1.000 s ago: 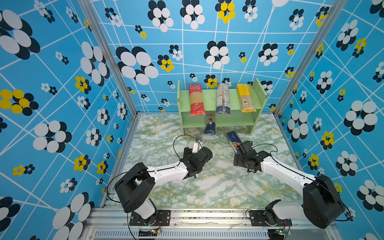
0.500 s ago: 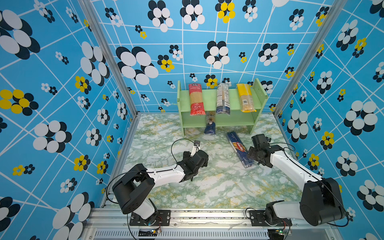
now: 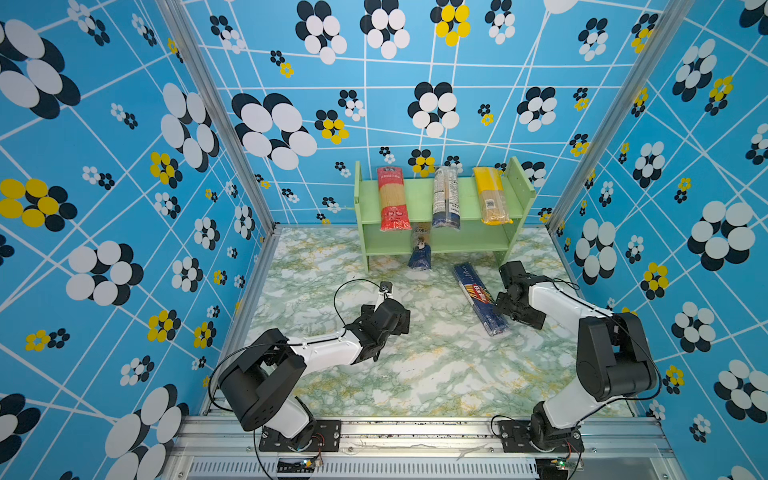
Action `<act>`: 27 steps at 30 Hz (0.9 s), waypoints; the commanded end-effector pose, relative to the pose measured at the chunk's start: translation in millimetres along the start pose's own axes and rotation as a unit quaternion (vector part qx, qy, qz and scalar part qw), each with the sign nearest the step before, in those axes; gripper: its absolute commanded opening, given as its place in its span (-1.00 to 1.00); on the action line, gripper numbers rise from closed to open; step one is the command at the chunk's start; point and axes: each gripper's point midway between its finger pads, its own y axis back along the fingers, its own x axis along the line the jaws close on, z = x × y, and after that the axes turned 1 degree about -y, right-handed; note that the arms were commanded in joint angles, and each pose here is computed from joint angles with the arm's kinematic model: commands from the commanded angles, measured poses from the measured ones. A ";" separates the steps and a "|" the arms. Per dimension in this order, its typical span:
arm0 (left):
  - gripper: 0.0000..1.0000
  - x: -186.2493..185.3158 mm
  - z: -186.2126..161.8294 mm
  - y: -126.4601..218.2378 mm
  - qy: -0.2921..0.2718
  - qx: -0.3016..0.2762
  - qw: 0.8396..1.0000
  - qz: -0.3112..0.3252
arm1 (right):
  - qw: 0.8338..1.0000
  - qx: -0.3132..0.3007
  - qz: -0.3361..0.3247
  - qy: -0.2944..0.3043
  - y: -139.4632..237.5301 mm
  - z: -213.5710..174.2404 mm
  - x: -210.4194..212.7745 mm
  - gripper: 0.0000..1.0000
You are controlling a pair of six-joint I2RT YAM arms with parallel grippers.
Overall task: Place and organize the pasta boxes and bags onto the shelf
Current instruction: 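Withdraw the left gripper from the shelf while the right gripper rotates over the Barilla box, then lower the right gripper onto the Barilla box and close on it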
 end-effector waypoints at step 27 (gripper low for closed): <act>0.98 -0.3 7.5 -2.5 0.030 0.000 0.999 -0.028 | 0.944 -0.089 0.298 0.107 81.4 -43.3 82.1 0.99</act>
